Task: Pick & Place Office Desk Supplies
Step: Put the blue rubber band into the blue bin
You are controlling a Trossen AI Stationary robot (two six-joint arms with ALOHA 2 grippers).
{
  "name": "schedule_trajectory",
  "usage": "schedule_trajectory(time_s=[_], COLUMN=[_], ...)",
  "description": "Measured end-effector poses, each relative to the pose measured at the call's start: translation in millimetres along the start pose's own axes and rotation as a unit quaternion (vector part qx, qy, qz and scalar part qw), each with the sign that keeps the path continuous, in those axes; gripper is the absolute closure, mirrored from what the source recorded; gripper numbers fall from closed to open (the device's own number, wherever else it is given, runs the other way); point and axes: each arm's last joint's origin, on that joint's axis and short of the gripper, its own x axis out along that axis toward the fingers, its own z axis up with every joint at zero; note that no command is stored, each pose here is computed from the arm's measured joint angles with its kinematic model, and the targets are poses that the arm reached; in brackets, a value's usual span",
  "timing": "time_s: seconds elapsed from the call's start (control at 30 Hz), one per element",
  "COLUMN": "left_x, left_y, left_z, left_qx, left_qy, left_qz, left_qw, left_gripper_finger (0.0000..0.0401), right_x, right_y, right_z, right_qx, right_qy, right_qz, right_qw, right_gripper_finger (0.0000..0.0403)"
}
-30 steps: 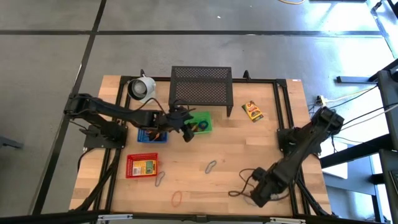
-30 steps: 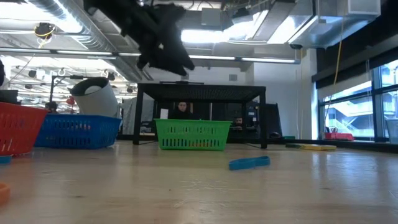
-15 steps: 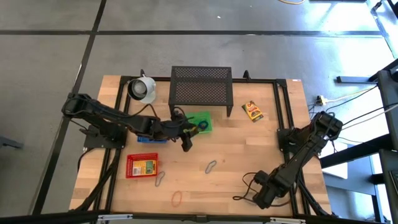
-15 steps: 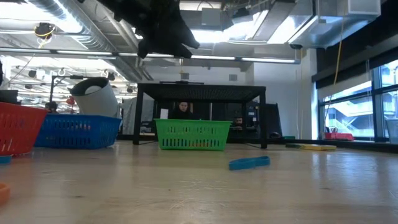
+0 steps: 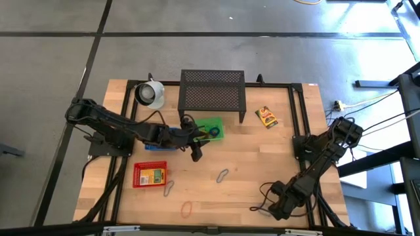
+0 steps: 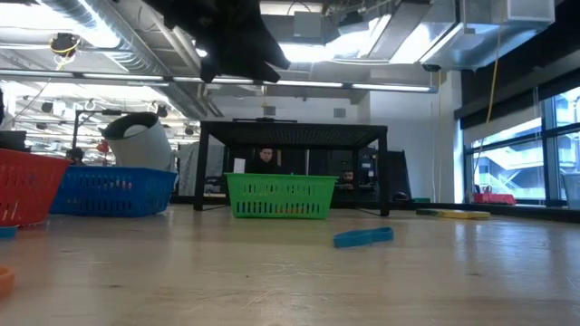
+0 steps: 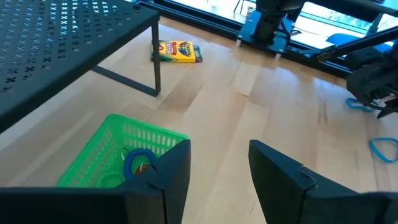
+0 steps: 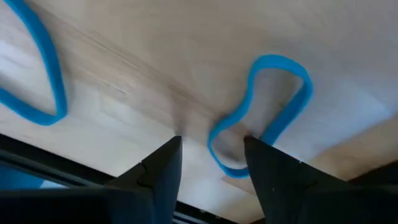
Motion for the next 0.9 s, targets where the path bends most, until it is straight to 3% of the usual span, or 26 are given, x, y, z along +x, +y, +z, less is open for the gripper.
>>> schedule_trajectory(time_s=[0.3,0.6,0.77,0.9], left_x=[1.8,1.9,2.0,1.9], left_y=[3.7,3.7,3.4,2.0], left_z=[1.6,1.5,2.0,5.3], left_qx=[-0.002,-0.003,-0.004,-0.012], left_qy=[-0.001,-0.001,-0.003,-0.019], left_qz=[0.006,0.006,0.005,-0.002], left_qw=[1.000,1.000,1.000,1.000], left_gripper_finger=[0.0244,0.0244,0.0244,0.0244], right_x=[0.4,0.3,0.1,-7.4], right_y=[-4.5,-4.5,-3.4,0.4], right_z=[0.5,1.5,1.3,-1.5], right_qx=[0.004,0.017,0.009,-0.031], right_qy=[-0.017,-0.034,-0.037,-0.065], right_qz=[-0.018,-0.013,-0.007,0.017], right_qw=[1.000,0.999,0.999,0.997], right_gripper_finger=[0.0277,0.0389,0.0393,0.0399])
